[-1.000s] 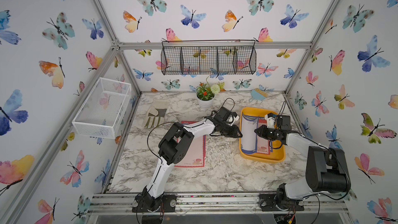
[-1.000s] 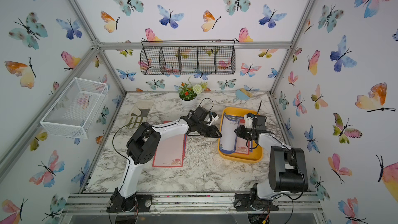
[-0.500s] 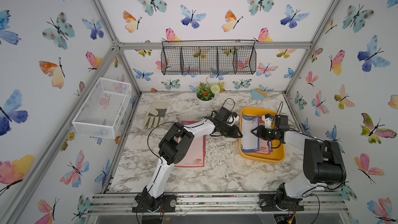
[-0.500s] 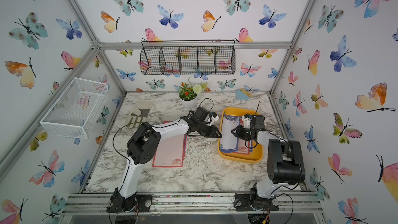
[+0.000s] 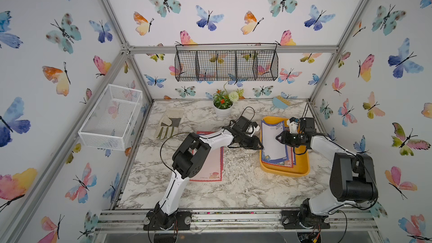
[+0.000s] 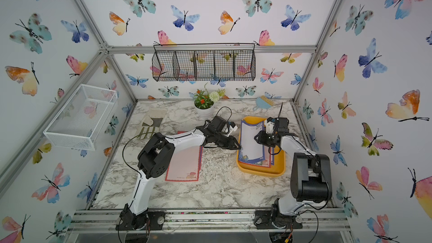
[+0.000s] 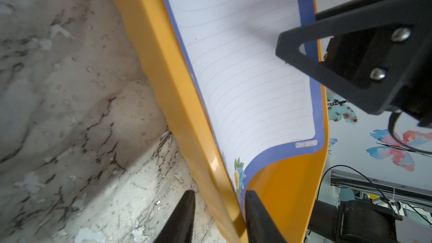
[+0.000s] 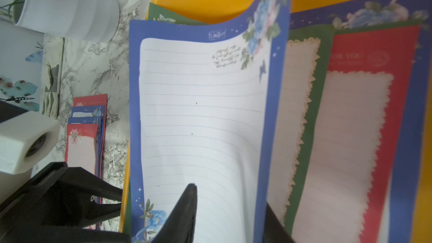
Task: Take out the stationery paper from the storage box
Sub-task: Pick up the stationery paper from the storage box.
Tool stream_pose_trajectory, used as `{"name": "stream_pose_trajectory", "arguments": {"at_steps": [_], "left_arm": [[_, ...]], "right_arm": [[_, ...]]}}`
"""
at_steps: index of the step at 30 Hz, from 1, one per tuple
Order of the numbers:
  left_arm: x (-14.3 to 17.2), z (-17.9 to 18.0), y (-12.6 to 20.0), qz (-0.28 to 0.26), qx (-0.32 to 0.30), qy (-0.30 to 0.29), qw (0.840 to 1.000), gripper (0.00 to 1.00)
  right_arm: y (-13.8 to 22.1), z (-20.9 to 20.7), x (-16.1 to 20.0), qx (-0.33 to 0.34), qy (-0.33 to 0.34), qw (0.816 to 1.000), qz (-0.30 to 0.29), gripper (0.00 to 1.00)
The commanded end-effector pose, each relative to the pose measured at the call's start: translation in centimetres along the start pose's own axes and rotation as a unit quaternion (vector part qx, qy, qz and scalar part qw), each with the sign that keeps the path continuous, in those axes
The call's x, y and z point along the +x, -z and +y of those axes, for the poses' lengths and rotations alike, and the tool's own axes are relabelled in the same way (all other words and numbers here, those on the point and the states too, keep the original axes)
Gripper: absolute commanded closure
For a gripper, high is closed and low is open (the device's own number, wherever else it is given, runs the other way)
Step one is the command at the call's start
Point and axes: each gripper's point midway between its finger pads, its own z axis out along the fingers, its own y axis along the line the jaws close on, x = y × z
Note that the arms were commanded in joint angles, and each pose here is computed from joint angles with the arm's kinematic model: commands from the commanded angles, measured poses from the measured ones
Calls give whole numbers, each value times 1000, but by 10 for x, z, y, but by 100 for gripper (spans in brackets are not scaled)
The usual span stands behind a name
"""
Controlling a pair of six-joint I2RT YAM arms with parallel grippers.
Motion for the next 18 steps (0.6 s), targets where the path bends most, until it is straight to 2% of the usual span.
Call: {"name": "stream_pose_trajectory", "arguments": {"at_steps": [1, 3, 12, 18], "left_arm": [[8, 4, -9, 18, 3, 9, 1000, 62], [8, 4, -9, 19, 3, 9, 1000, 62], [10, 4, -10, 21, 4, 10, 1000, 61], [2, -2, -1, 4, -5, -5, 1000, 51]], "right_arm": [[11, -9, 4, 41, 11, 999, 15, 58], [12, -9, 5, 45, 14, 999, 17, 58], [7, 0, 6, 13, 8, 1000, 14, 85], [15, -4, -1, 40, 16, 999, 12, 98]]}}
